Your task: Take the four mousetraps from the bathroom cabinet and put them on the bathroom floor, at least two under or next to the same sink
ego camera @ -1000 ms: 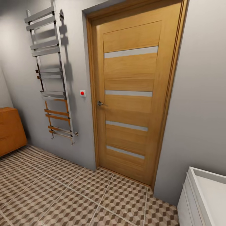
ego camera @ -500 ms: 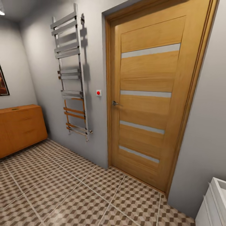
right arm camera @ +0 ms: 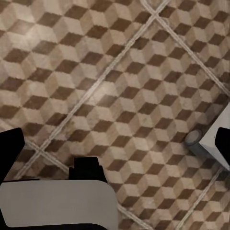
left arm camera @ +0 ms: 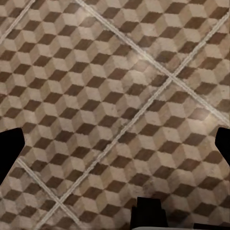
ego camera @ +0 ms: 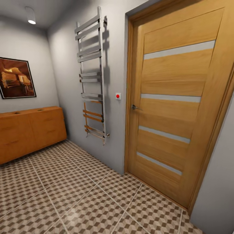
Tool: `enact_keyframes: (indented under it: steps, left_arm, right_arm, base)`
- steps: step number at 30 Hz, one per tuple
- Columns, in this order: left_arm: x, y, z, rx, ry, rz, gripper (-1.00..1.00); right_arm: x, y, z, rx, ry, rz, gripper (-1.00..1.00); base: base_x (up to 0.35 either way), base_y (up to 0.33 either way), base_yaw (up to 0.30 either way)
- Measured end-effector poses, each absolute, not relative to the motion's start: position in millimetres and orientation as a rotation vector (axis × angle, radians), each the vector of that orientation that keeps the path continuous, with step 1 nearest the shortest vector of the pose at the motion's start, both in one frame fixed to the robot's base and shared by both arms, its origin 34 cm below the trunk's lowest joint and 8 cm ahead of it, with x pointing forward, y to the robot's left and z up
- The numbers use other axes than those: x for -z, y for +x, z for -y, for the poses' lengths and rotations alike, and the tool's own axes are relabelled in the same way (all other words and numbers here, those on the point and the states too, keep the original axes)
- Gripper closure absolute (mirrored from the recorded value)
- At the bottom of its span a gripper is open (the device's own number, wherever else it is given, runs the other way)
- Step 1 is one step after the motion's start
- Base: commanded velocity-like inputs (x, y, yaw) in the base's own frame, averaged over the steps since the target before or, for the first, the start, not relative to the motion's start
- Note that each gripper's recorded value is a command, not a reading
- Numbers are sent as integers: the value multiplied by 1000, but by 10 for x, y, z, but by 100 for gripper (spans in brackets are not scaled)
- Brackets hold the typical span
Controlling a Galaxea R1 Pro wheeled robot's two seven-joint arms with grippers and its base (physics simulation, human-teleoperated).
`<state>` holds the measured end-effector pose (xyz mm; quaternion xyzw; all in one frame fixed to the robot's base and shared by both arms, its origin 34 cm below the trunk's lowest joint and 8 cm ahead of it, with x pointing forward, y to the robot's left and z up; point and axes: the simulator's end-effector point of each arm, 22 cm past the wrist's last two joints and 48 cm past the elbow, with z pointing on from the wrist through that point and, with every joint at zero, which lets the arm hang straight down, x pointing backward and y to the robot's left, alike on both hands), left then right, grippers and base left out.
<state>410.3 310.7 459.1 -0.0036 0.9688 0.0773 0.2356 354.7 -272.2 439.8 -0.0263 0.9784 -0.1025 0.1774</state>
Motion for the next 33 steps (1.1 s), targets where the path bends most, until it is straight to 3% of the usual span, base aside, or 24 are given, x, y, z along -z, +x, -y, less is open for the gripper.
enact_keyframes:
  steps: [33]
  left_arm:
    - [-4569, 4104, -2685, -134, -12, -2662, -100]
  right_arm:
    - [-4398, 3548, 2717, 289, -75, -2769, -100]
  base:
    - [0, 0, 300]
